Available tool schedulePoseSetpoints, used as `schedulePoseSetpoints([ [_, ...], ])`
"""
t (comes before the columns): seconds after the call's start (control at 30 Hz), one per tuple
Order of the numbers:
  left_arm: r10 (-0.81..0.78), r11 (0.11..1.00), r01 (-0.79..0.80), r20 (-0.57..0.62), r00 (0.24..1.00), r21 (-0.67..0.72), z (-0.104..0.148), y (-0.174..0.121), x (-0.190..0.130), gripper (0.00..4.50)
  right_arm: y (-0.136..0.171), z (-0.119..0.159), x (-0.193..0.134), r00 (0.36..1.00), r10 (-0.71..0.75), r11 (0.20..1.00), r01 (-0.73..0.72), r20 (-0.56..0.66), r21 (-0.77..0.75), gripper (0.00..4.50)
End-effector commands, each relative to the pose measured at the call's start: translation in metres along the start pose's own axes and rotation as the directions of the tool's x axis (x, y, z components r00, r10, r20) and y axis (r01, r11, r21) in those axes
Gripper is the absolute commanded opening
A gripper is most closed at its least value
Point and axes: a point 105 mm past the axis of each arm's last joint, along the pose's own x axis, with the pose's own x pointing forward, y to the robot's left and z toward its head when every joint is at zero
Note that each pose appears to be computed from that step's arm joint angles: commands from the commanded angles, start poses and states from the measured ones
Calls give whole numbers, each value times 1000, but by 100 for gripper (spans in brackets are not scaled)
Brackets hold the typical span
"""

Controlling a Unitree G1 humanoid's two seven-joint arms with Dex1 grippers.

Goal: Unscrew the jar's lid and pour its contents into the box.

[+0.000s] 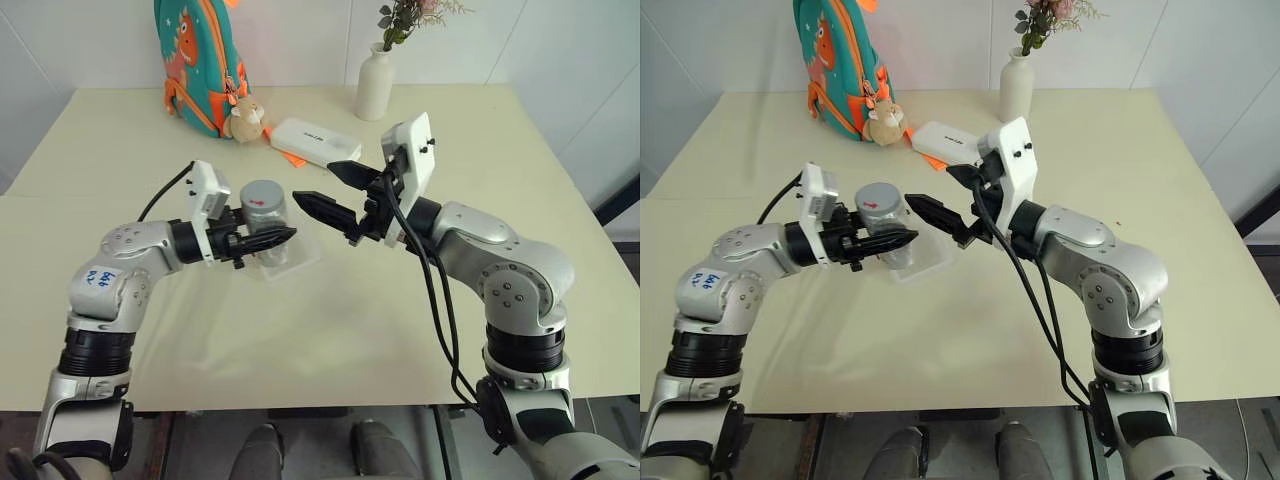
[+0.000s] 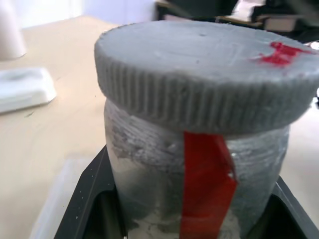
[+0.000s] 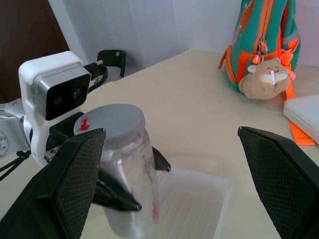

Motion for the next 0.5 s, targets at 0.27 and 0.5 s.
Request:
schedulePoseSetpoints([
  [0.27, -37, 998, 36, 34, 999, 53, 10, -9, 12, 197, 18, 9, 15, 997, 74, 997, -73, 7, -33, 450],
  [0.5, -47, 998, 44, 49, 998, 55, 12, -10, 16, 197, 24, 3, 20, 994, 104, 993, -105, -30, -46, 450],
])
